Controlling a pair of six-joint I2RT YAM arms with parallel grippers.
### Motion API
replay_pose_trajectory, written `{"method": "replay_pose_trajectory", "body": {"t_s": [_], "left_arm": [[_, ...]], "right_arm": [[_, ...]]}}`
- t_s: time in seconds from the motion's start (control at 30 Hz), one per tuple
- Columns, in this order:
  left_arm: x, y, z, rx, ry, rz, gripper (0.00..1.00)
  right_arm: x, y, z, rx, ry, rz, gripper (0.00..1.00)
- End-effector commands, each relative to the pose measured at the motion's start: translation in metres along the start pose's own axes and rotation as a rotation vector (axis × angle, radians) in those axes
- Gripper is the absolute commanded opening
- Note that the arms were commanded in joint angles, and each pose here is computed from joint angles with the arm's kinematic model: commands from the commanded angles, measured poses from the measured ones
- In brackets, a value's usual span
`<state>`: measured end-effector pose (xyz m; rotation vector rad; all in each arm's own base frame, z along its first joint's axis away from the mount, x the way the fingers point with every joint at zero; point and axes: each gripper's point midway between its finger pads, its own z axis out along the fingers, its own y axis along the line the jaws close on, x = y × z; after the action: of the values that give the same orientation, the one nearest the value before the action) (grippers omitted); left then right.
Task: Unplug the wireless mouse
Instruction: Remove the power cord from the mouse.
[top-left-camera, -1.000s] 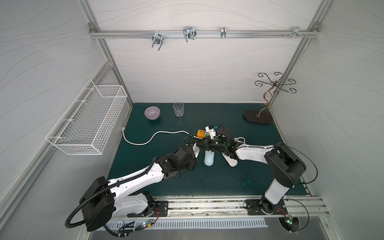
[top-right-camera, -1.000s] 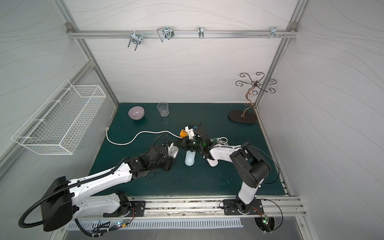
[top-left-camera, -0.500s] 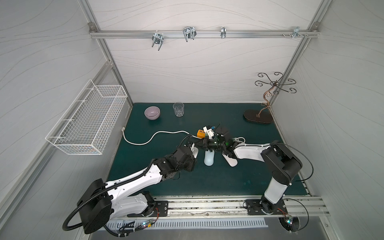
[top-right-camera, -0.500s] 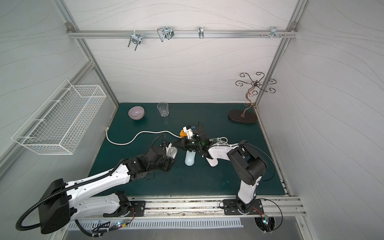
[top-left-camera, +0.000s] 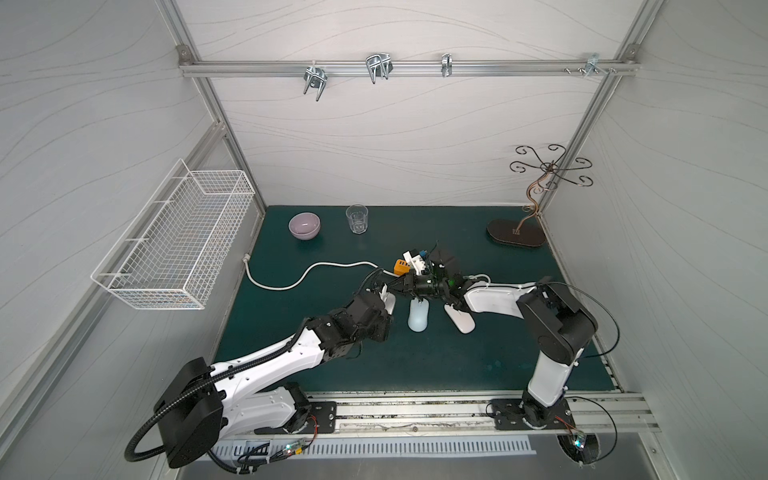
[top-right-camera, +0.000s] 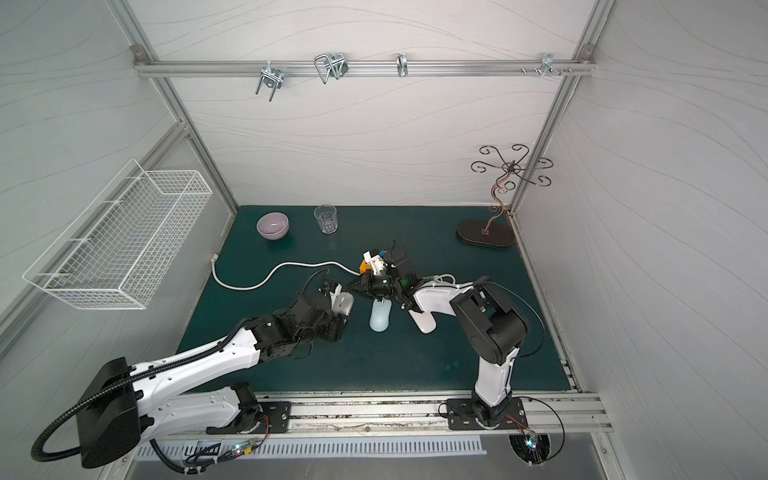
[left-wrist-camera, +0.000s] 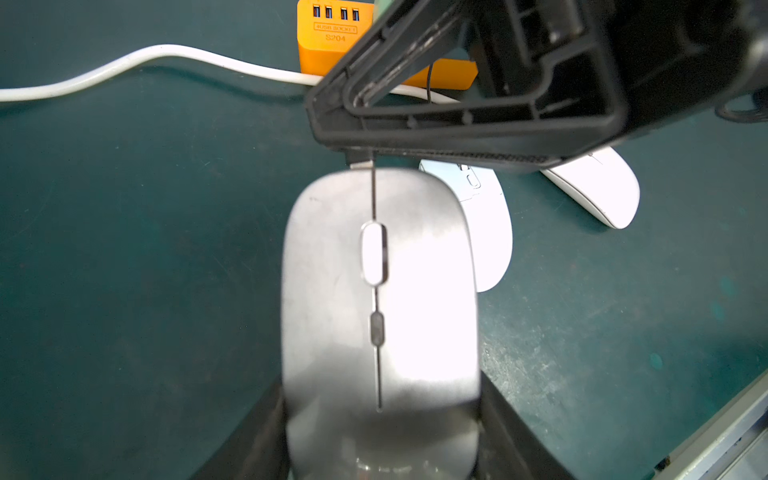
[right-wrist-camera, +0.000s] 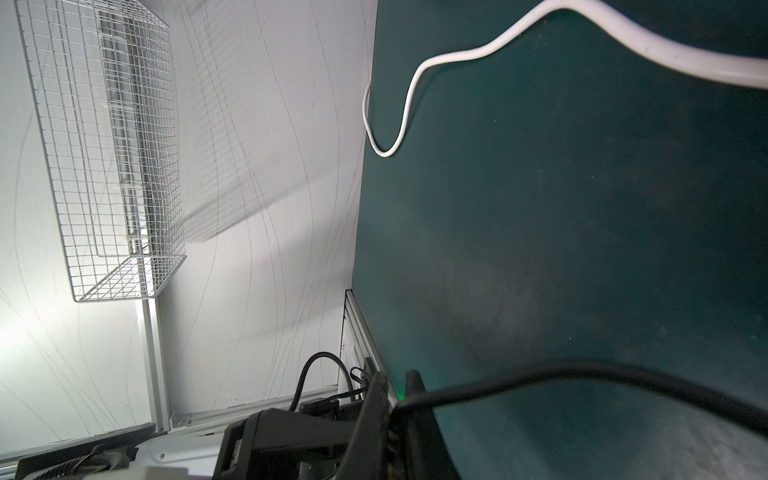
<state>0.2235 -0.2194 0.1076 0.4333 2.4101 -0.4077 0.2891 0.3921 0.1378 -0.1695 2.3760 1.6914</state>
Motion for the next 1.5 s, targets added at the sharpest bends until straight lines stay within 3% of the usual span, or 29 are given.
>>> {"method": "replay_pose_trajectory", "body": {"t_s": [0.0, 0.57, 1.47], "left_arm": [[0.059, -0.045, -0.015, 0.219, 0.237, 0.110, 0.24], [0.071, -0.050, -0.016, 0.220, 0.278, 0.142, 0.23], [0.063, -0.037, -0.019, 0.135, 0.204, 0.062, 0.22]], "right_arm": [[-0.097, 0.010, -0.027, 0.016, -0.351, -0.087, 0.00], [-0.111, 0.002, -0.031, 0.028, -0.369, -0.075, 0.00], [-0.122, -0.005, -0.032, 0.021, -0.402, -0.052, 0.00]]}}
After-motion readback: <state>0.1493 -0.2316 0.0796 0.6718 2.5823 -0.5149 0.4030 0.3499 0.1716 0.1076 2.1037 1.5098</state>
